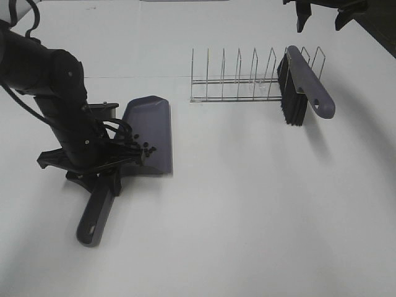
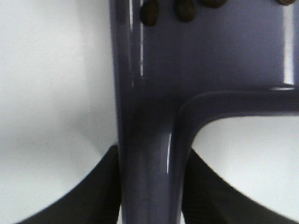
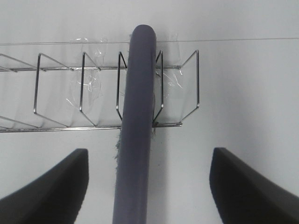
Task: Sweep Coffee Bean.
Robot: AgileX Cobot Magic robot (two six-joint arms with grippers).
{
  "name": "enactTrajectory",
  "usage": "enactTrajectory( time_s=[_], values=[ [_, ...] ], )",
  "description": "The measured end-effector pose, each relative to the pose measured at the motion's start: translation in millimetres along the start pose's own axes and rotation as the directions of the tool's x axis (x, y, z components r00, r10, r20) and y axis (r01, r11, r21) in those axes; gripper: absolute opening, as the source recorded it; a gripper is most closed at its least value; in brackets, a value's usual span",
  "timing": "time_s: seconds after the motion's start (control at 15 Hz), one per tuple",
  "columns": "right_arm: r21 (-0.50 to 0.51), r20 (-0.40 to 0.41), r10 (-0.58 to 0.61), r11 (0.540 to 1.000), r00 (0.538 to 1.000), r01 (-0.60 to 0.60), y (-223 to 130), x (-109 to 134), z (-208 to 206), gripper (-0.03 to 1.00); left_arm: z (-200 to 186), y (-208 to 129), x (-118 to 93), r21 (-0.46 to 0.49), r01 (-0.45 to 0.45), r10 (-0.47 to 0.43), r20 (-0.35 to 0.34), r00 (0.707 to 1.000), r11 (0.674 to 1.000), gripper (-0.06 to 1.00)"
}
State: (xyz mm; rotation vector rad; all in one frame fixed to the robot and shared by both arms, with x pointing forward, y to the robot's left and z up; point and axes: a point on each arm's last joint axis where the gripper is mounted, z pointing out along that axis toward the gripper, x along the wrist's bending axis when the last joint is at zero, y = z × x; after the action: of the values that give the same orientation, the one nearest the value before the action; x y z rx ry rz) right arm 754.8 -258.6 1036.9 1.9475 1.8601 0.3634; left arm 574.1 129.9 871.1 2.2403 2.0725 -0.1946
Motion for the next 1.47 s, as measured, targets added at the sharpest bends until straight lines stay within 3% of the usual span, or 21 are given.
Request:
enactTrajectory(
  time_s=[0.33,0.53,0.73,1.07,1.33,1.47],
  values=[
    [-0.001,-0.011,0.005,1.0,1.0,-0.005,0,1,-2,0.61,2,-1,-8,-0.003,-0.016,0.016,0.004,1.0,1.0,0.34],
    [0.0,-0.017,0.006,1.0,1.0,-0.006,0,1,-2,0.61,1,0,-11,-0.012,0.0,0.001,0.024,1.0,1.0,0.66],
    [-0.007,-0.06,0.008,1.0,0.998,-0.009,1,4,-10,0.61,-8,1,-13,-0.039,-0.015,0.016,0.026,1.0,0.999,0.73],
    [-0.046,-0.095,-0.024,0.999,0.995,0.02,0,-1,-53,0.61,-105,-2,-20,-0.232,-0.124,0.127,0.0,0.992,0.965,0.73],
    [0.045,-0.09,-0.03,0.998,0.995,0.035,-41,-12,-91,0.61,-197,-45,-12,-0.344,-0.165,0.166,-0.028,0.986,0.924,0.73],
    [0.1,-0.092,-0.033,0.994,0.995,0.042,-70,-17,-107,0.61,-231,-76,-2,-0.352,-0.186,0.175,-0.065,0.982,0.917,0.73]
  ],
)
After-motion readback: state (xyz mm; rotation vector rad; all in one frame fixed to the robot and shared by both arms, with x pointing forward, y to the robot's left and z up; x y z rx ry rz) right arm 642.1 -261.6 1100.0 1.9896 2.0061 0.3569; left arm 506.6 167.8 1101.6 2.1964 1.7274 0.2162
